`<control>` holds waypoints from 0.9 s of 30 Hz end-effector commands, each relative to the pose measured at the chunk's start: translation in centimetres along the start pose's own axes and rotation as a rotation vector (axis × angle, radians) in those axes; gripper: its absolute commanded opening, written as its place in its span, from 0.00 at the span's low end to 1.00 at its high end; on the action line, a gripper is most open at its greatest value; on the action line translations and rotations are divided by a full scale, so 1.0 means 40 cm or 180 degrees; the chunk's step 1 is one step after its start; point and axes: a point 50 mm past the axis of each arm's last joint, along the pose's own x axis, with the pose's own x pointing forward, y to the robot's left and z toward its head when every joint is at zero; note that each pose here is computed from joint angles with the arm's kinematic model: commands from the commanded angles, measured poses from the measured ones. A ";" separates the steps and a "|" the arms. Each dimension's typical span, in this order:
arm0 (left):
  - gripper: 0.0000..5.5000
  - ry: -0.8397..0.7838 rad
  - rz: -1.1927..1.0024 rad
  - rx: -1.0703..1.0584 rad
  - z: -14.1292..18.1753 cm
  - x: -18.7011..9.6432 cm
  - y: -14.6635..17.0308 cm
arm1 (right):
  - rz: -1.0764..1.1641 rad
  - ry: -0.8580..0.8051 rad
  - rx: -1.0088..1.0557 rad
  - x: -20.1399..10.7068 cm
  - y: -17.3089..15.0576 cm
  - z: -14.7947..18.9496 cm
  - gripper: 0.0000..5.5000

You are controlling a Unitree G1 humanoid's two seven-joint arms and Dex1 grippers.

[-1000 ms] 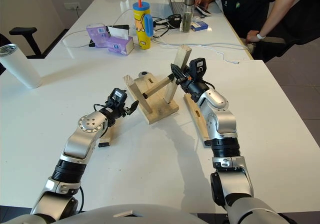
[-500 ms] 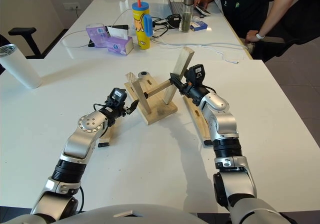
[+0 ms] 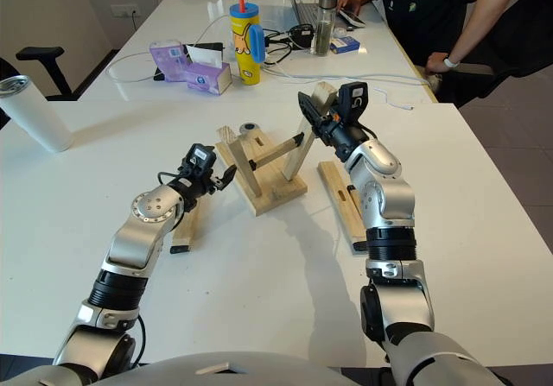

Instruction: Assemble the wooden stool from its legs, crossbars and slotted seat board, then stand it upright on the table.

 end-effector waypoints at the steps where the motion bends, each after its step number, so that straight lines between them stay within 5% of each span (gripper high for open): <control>1: 0.64 -0.0113 0.0236 0.0063 0.023 -0.003 0.043 | 0.0048 -0.0245 -0.0001 0.026 0.009 0.066 0.45; 8: 0.64 -0.1036 0.0475 -0.0613 0.133 -0.048 0.133 | 0.0087 -0.0630 0.0180 0.050 0.022 0.167 0.45; 14: 0.64 -0.1965 -0.0523 -0.1569 0.246 -0.108 0.090 | -0.0216 -0.0486 0.0661 0.074 -0.017 0.160 0.45; 21: 0.64 -0.1776 -0.1157 -0.1330 0.256 -0.118 0.021 | -0.0505 -0.0078 0.1073 0.103 -0.047 0.083 0.45; 27: 0.64 -0.1354 -0.0992 -0.1103 0.220 -0.097 0.018 | -0.0456 0.0001 0.1183 0.110 -0.042 0.064 0.45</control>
